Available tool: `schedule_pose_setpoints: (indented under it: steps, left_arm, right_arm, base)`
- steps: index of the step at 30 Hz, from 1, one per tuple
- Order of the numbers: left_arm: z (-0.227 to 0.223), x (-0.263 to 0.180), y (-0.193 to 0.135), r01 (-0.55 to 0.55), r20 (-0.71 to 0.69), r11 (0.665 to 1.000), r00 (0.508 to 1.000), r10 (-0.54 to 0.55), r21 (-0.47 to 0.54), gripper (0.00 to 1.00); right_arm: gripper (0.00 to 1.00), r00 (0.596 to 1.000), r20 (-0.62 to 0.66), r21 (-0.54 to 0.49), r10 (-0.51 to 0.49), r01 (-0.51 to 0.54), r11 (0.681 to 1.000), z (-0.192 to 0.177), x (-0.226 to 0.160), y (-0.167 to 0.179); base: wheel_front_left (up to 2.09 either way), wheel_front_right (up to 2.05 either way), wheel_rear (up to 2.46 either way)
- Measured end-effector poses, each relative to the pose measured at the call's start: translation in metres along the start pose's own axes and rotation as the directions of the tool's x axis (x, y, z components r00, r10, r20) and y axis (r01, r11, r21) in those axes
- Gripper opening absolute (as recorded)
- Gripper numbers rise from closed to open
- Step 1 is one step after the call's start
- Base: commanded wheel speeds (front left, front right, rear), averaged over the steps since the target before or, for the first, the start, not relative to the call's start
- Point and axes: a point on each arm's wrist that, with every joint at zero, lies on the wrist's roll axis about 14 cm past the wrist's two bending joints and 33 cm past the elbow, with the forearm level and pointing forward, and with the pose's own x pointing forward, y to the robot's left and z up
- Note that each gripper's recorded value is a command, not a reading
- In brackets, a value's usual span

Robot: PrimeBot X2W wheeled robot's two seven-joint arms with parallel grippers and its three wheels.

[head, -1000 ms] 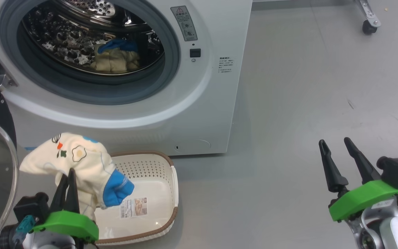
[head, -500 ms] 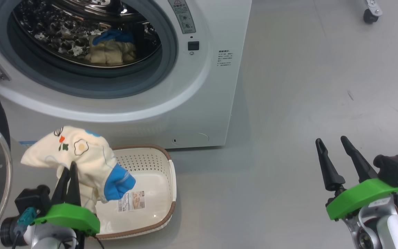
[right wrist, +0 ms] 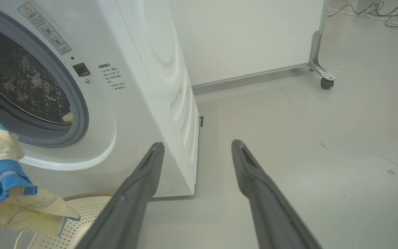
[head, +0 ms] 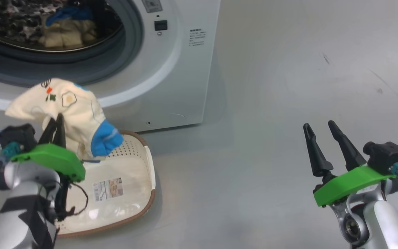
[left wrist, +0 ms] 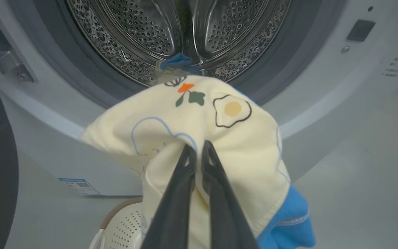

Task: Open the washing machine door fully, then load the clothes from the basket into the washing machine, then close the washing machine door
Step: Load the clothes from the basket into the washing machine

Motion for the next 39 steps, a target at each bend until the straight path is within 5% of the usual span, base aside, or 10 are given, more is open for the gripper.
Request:
schedule_pose_setpoints:
  steps: [11, 24, 31, 39]
  left_arm:
    - [0.012, 0.09, -0.009, 0.072, -0.118, 0.995, 0.991, -0.064, 0.065, 0.0]
    - [0.027, 0.192, 0.016, 0.032, -0.142, 0.998, 0.99, -0.024, 0.051, 0.0]
    - [0.061, 0.234, 0.023, 0.014, 0.099, 0.997, 0.995, -0.021, 0.073, 0.0]
    - [0.135, 0.247, 0.036, -0.048, 0.412, 0.999, 0.91, 0.039, 0.011, 0.0]
  right_arm:
    - [1.0, 0.995, -0.018, 0.025, -0.097, 0.098, 0.995, -0.02, 0.004, -0.026]
    - [1.0, 0.979, -0.088, 0.018, -0.181, 0.183, 0.983, -0.054, 0.015, -0.054]
    - [1.0, 0.965, -0.135, -0.007, -0.225, 0.226, 0.974, -0.071, 0.013, -0.069]
    - [1.0, 0.957, -0.147, -0.016, -0.248, 0.249, 0.969, -0.074, 0.007, -0.075]
  base:
    - [0.0, 0.0, 0.0]
    - [0.0, 0.0, 0.0]
    - [0.0, 0.0, 0.0]
    - [0.0, 0.0, 0.0]
